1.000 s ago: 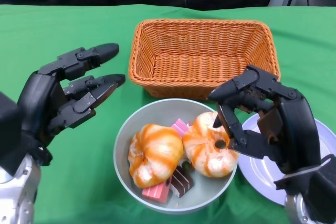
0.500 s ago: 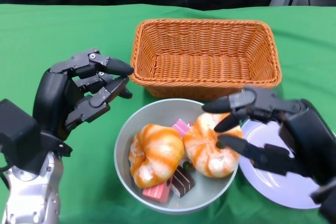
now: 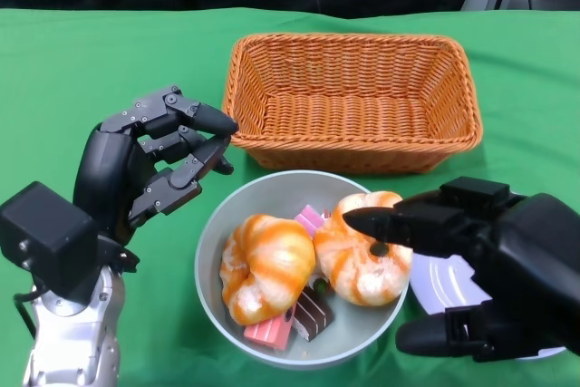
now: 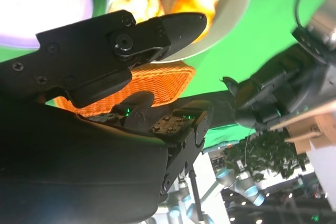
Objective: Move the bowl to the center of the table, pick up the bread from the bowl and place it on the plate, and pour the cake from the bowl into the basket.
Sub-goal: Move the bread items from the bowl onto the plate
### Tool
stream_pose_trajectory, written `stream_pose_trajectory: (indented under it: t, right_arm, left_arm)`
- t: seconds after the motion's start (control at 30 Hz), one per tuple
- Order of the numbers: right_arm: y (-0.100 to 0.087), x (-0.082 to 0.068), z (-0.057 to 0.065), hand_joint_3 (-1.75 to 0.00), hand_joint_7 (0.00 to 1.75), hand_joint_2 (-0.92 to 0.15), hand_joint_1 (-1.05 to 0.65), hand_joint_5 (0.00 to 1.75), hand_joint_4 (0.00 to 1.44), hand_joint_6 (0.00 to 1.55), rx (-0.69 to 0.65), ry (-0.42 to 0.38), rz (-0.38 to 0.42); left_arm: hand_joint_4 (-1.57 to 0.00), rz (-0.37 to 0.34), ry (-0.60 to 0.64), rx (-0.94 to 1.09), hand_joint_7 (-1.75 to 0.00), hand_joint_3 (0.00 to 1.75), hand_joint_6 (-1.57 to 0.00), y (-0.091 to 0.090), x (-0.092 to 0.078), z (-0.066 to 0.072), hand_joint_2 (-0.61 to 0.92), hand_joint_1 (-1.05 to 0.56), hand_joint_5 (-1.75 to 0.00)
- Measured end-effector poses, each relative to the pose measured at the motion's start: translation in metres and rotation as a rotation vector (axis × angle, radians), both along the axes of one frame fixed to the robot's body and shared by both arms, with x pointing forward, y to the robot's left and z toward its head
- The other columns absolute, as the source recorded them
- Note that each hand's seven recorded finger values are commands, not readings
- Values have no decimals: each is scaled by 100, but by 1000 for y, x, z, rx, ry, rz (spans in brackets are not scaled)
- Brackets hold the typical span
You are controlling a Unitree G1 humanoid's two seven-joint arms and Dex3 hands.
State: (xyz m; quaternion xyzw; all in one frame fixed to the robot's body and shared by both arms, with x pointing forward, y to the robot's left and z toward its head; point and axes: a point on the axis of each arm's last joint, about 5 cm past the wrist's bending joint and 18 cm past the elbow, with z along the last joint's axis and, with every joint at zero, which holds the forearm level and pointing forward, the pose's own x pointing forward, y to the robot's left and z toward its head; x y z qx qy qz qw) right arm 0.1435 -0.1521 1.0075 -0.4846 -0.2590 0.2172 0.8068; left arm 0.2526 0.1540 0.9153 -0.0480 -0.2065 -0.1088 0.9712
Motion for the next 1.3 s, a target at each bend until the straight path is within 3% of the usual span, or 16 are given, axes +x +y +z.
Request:
stream_pose_trajectory:
  t: [0.23, 0.47, 0.63, 0.97, 1.3]
  right_arm:
    - [8, -2, 0, -5, 2, -92, -91, 22, 36, 53, -178, -172, -3]
    - [12, 7, -20, 0, 3, -88, -84, 17, 44, 61, -240, -341, -1]
    - [12, 16, -28, -1, 1, -90, -81, 16, 47, 62, -266, -364, -5]
    - [24, 30, -24, -1, 0, -92, -80, 13, 52, 60, -305, -361, -20]
    - [32, 38, -30, -2, 1, -92, -81, 11, 59, 61, -320, -357, -39]
  left_arm:
    - [-74, 4, -8, -2, -99, 41, -86, -2, 0, 0, 88, -12, -140]
    - [-75, 6, -8, 2, -100, 42, -86, -4, 0, 0, 88, -12, -138]
    - [-74, 4, -8, 1, -101, 47, -85, -5, 0, 0, 84, -12, -140]
    - [-76, -7, -8, 15, -98, 48, -86, -7, 0, 0, 82, -14, -136]
    - [-78, -22, -6, 14, -100, 47, -87, -11, 0, 0, 84, -13, -139]
